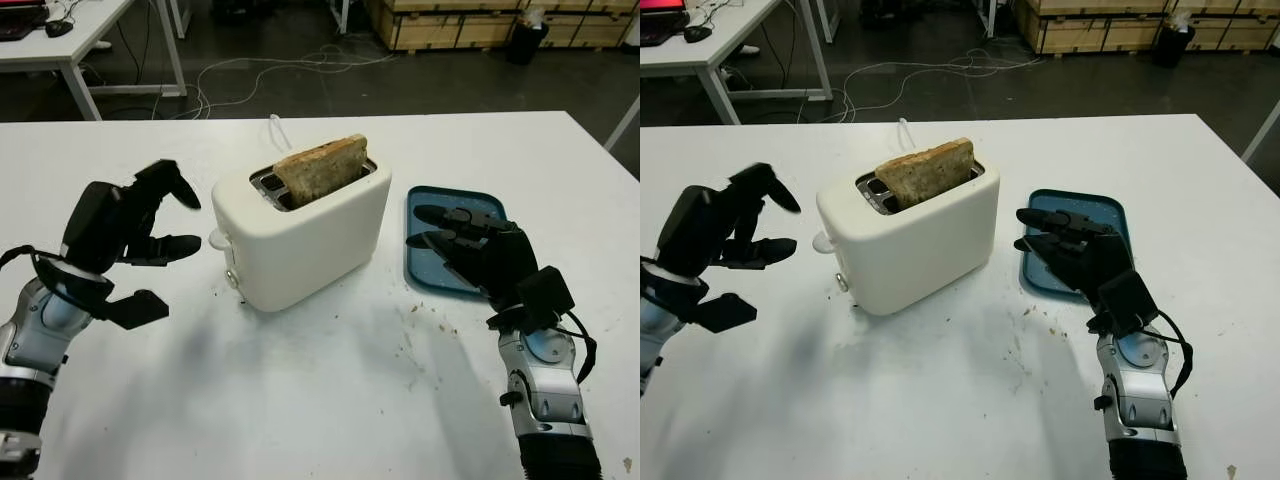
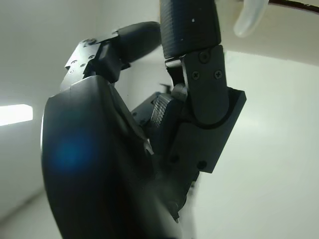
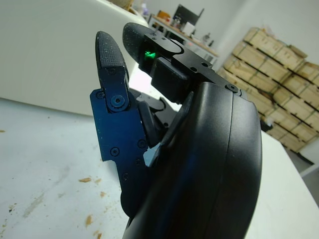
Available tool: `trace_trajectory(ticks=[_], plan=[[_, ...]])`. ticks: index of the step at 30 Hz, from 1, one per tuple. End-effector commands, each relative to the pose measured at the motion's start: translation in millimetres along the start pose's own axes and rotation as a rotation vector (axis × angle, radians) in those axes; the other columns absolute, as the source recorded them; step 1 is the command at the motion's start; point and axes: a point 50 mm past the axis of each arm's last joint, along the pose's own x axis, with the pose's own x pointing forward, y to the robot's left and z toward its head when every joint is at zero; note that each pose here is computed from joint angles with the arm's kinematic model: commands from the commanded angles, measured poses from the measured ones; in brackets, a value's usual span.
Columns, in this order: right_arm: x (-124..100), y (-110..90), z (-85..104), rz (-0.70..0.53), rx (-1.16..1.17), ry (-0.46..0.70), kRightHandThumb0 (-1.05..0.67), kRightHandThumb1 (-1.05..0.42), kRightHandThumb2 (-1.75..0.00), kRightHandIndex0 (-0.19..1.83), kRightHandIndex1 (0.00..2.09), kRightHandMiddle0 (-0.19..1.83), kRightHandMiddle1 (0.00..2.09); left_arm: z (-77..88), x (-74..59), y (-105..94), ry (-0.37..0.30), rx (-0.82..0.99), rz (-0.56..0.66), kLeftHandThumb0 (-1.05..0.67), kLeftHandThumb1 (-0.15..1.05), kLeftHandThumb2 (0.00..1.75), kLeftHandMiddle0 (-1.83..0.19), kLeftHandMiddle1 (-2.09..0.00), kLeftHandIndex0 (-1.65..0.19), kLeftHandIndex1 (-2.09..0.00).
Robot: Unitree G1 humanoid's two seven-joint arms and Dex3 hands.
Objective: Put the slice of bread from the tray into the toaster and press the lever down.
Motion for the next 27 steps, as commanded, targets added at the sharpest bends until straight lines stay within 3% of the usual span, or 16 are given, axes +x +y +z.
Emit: trace_trajectory(ticks=[1,4,8,13,19,20,21,23,25,27], plan=[[0.7,0.5,0.6,0.0,0.003,-0.005,-0.5,-0.92,-0.11,0.82,0.71,1.04,0.0,-1.3,-1.8,2.4,-0.062,0.091,-0.031,-0.95,0.92,0.91,-0.99,-1.75,0.0,-1.11],[0.7,0.8,0.8,-0.005,-0.002,0.004,-0.52,-0.92,-0.11,0.83,0.7,1.04,0.0,-2.7,-6.7,-1.2,-0.111,0.158,-0.05,-0.92,0.92,0.94,-0.91,-1.75,0.0,-0.87],[1.2,1.3,0.9,-0.005,-0.009,-0.001,-0.51,-0.92,-0.1,0.83,0.69,1.04,0.0,-5.1,-10.6,-4.3,-0.149,0.216,-0.087,-0.91,0.92,1.01,-0.44,-1.75,0.0,-0.57],[1.4,0.8,1.0,-0.001,-0.001,-0.003,-0.51,-0.92,-0.11,0.83,0.69,1.04,0.0,-6.7,-14.0,-6.7,-0.178,0.254,-0.115,-0.9,0.92,1.04,-0.37,-1.75,0.0,-0.51],[1.7,0.8,1.0,0.0,0.006,0.004,-0.5,-0.92,-0.1,0.83,0.69,1.03,0.0,-7.3,-19.2,-9.9,-0.191,0.269,-0.131,-0.92,0.92,1.06,-0.36,-1.75,0.0,-0.6],[1.9,1.0,1.0,-0.002,0.005,0.002,-0.5,-0.92,-0.1,0.83,0.69,1.03,0.0,-7.1,-19.4,-9.7,-0.192,0.268,-0.133,-0.92,0.92,1.06,-0.4,-1.75,0.0,-0.63],[2.0,1.1,1.0,-0.002,0.002,0.002,-0.51,-0.92,-0.1,0.83,0.7,1.03,0.0,-6.9,-19.7,-9.7,-0.193,0.266,-0.132,-0.92,0.92,1.07,-0.62,-1.75,0.0,-0.65],[2.2,1.4,1.0,-0.001,0.004,0.004,-0.51,-0.92,-0.1,0.83,0.69,1.03,0.0,-6.6,-20.7,-9.5,-0.194,0.257,-0.121,-0.92,0.92,1.07,-1.3,-1.75,0.0,-0.62],[2.3,1.4,0.8,-0.001,0.005,0.004,-0.5,-0.92,-0.1,0.83,0.69,1.03,0.0,-6.6,-22.4,-9.6,-0.198,0.256,-0.099,-0.91,0.92,1.05,-1.5,-1.75,0.0,-0.62],[2.3,1.2,0.5,-0.003,0.0,0.006,-0.51,-0.92,-0.1,0.83,0.69,1.03,0.0,-6.8,-25.1,-10.5,-0.198,0.256,-0.062,-0.89,0.92,1.03,-1.56,-1.75,0.0,-0.61]])
